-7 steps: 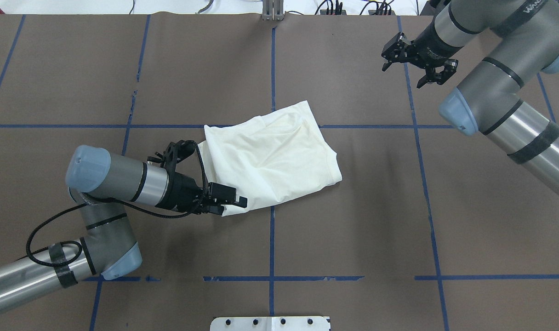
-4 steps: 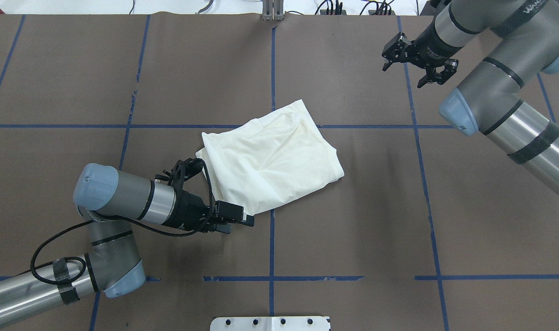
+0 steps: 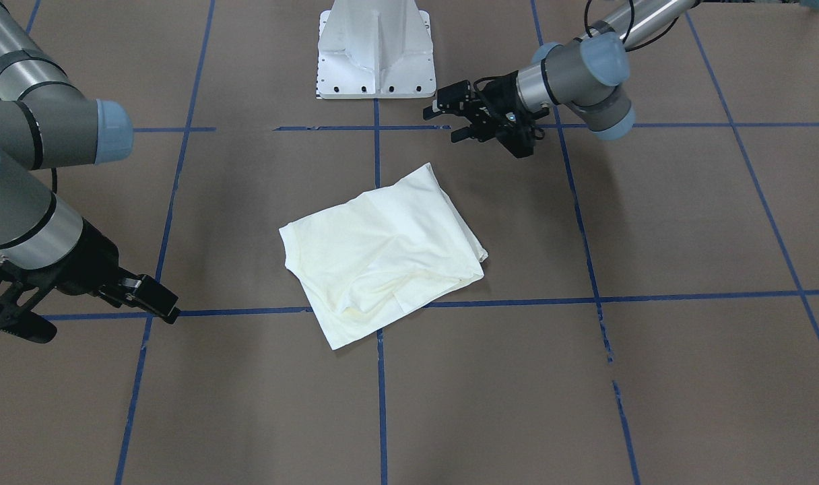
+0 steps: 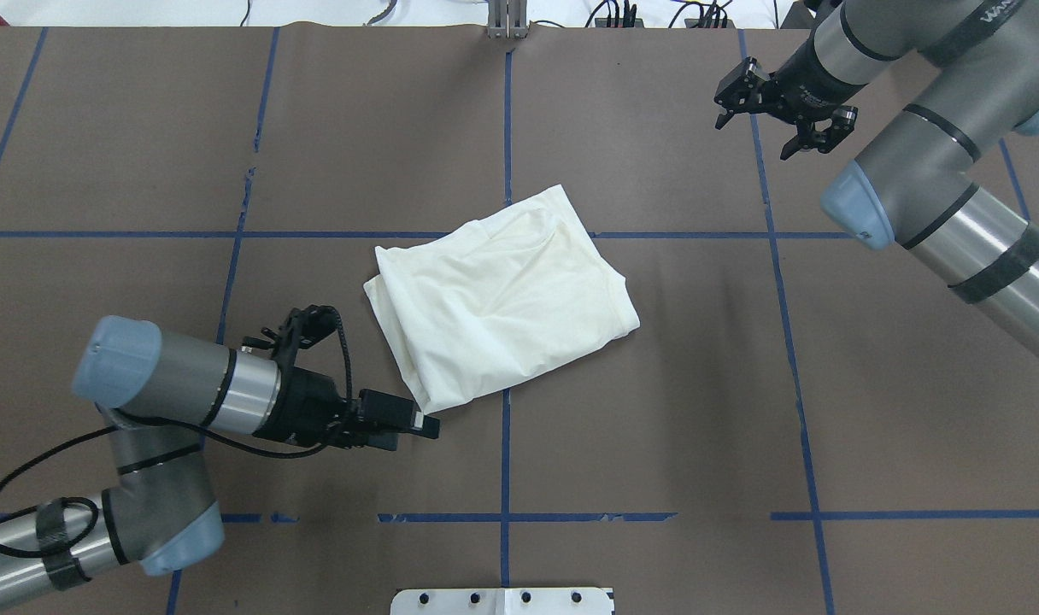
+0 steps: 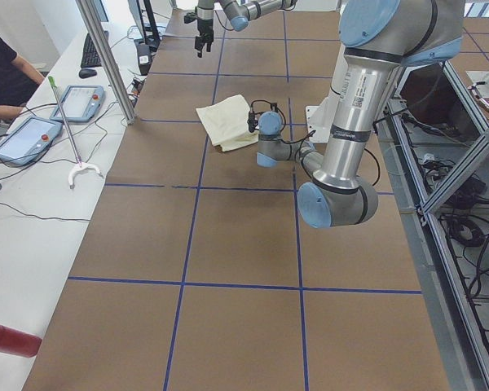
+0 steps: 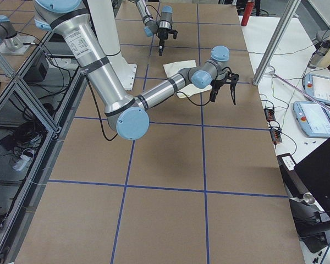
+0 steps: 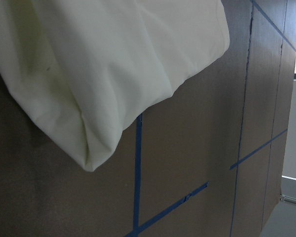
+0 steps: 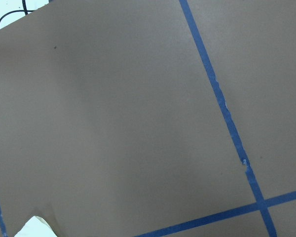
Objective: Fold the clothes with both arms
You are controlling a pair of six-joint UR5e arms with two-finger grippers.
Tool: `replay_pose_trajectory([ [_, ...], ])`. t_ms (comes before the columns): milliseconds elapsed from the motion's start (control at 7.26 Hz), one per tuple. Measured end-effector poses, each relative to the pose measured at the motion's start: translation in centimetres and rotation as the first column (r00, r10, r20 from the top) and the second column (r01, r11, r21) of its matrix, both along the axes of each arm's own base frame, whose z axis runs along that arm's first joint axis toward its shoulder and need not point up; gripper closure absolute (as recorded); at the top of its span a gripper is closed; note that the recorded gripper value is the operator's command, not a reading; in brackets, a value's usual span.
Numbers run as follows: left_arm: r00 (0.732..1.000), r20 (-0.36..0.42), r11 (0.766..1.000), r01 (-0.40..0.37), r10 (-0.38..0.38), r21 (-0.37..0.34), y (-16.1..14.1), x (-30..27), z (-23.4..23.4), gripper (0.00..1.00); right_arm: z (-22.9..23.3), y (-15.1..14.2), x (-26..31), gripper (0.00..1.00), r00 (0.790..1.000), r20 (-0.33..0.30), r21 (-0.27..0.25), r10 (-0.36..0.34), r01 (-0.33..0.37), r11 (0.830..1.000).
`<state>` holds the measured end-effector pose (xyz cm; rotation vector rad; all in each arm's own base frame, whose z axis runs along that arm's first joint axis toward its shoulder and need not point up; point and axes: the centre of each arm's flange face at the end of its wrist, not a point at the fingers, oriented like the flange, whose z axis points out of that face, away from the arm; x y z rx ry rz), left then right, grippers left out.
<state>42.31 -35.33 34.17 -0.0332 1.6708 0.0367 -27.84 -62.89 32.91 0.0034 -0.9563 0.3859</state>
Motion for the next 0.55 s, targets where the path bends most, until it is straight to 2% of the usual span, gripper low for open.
replay_pose_trajectory([
  [138, 0.997, 0.035, 0.996, 0.072, -0.073, 0.048, -2.8, -4.7, 2.5, 0.0, 0.9, -0.1, 2.0, 0.0, 1.0, -0.015, 0.044, -0.015, 0.016, 0.999],
  [275, 0.981, 0.091, 0.978, 0.155, -0.169, 0.141, -5.3, -9.8, 6.0, 0.0, 3.0, -0.2, 4.4, 0.0, 0.998, -0.051, 0.098, -0.045, 0.05, 0.994],
  [413, 0.941, 0.184, 0.935, 0.231, -0.285, 0.268, -8.4, -15.5, 9.6, 0.0, 5.9, -0.2, 7.4, 0.0, 0.991, -0.108, 0.146, -0.084, 0.1, 0.984],
  [551, 0.869, 0.299, 0.879, 0.262, -0.394, 0.398, -11.9, -21.3, 12.4, 0.0, 9.3, -0.1, 10.7, 0.0, 0.975, -0.179, 0.179, -0.133, 0.165, 0.97],
])
